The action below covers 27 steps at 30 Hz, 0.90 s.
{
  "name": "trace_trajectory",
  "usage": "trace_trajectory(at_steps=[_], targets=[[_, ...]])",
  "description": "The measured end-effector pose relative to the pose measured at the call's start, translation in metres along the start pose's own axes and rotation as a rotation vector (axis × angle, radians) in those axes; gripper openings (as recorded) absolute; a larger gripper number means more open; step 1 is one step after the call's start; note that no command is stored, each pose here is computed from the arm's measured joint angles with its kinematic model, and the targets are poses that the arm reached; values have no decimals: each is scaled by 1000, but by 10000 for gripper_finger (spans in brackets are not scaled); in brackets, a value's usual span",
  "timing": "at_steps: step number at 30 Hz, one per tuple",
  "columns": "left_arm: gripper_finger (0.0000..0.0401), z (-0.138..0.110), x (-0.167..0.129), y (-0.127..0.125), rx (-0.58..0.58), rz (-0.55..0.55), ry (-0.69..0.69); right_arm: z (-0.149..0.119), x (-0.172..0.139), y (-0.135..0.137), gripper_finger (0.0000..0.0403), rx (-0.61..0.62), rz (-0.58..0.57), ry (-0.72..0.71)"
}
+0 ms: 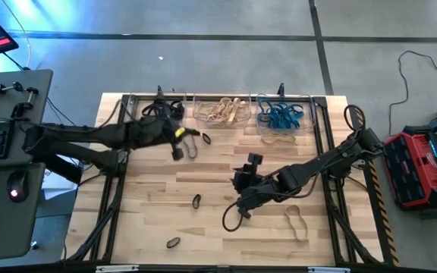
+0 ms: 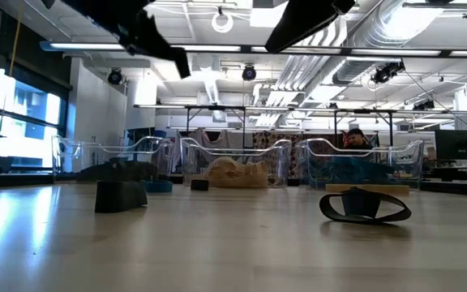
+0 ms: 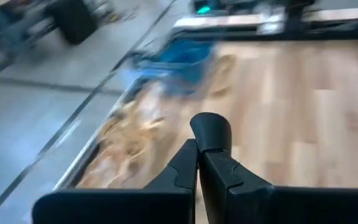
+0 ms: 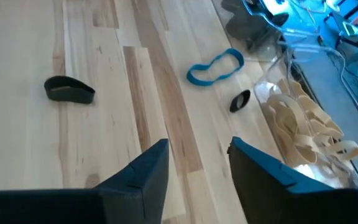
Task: Sort rubber bands into baskets
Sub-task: Put the black rubber band into the left transparent bin
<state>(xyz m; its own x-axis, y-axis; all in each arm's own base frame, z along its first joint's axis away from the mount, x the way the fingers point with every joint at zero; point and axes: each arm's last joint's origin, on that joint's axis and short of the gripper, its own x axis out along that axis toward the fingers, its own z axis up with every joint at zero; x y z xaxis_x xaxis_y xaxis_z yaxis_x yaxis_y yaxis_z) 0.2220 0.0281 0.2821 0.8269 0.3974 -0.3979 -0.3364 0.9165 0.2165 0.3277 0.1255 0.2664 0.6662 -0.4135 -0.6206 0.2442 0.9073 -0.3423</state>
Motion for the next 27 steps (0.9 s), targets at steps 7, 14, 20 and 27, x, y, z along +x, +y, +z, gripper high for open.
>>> trace_trajectory(at_steps=[7, 14, 20, 27], targets=[[0, -19, 2, 52, -69, 193, 233, -3, 2, -2, 74, 12, -9, 20], [0, -30, 5, 101, -134, 271, 403, -26, 35, -5, 15, 28, 114, 50], [0, -46, 19, 138, -186, 263, 566, -38, 52, -9, 5, 47, 167, 29], [0, -60, 45, 178, -165, 209, 840, -38, 54, -11, 2, 36, 163, 22]])
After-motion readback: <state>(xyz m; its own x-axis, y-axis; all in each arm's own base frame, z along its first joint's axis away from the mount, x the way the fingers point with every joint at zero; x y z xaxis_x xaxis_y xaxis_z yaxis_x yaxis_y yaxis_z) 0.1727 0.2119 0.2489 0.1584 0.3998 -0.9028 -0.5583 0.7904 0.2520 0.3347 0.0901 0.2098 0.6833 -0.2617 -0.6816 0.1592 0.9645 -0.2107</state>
